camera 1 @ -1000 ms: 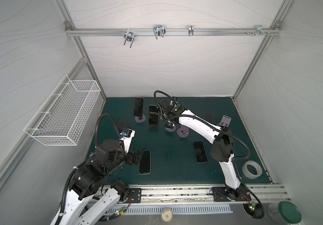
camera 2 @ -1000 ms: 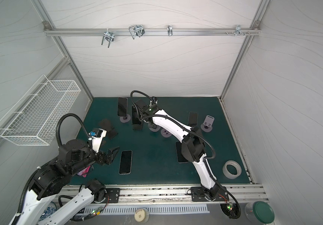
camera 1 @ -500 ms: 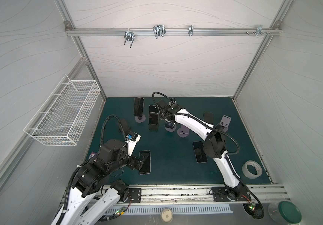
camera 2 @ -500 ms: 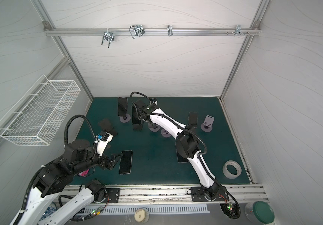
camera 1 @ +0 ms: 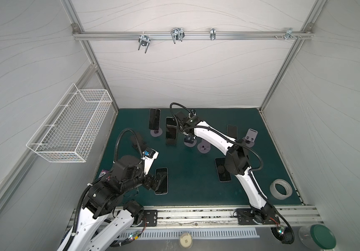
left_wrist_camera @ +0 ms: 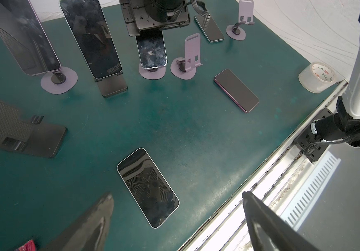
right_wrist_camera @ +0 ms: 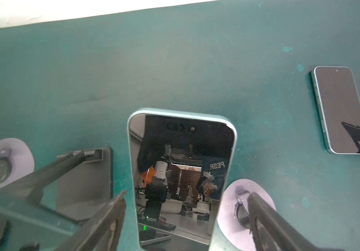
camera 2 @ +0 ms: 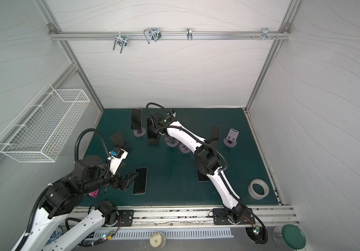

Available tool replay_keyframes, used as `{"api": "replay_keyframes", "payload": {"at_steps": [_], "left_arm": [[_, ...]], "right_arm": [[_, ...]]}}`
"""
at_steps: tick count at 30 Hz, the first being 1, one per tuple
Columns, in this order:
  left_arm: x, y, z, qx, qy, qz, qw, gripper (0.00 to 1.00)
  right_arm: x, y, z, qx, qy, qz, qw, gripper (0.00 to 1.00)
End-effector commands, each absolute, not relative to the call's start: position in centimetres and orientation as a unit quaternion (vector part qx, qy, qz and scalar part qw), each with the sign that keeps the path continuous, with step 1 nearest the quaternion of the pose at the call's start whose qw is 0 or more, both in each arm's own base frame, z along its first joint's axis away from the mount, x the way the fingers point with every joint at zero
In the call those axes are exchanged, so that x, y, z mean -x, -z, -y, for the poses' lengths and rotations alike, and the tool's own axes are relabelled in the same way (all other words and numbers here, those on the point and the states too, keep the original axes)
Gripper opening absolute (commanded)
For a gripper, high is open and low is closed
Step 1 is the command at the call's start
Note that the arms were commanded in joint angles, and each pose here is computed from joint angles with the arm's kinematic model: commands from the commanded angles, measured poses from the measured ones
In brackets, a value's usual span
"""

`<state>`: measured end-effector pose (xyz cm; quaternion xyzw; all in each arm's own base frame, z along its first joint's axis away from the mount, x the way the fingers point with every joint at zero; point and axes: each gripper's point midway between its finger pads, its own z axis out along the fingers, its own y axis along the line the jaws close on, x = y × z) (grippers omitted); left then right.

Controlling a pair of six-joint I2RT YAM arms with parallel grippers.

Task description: Remove the phone from the phone stand

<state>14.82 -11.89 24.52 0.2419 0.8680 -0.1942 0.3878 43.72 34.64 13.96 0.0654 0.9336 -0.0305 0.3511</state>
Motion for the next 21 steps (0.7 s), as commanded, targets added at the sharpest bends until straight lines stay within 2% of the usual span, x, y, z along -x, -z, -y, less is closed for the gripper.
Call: {"api": "replay_keyframes", "payload": {"at_steps": [1,21], "left_arm": [[-15.0,-25.2,12.4,-0.256,0.201,-0.856,0.403,0.94],[-15.1,-25.0,12.5,-0.273,0.195,-0.849,0.409,0.95]], "right_arm": [[-44.6,-14.0,-34.7,-0.08,0.028,-0.929,0.36,0.9],[-46.3,-12.6,-34.3,-0.109,0.027,-0.926,0.36,0.94]]}}
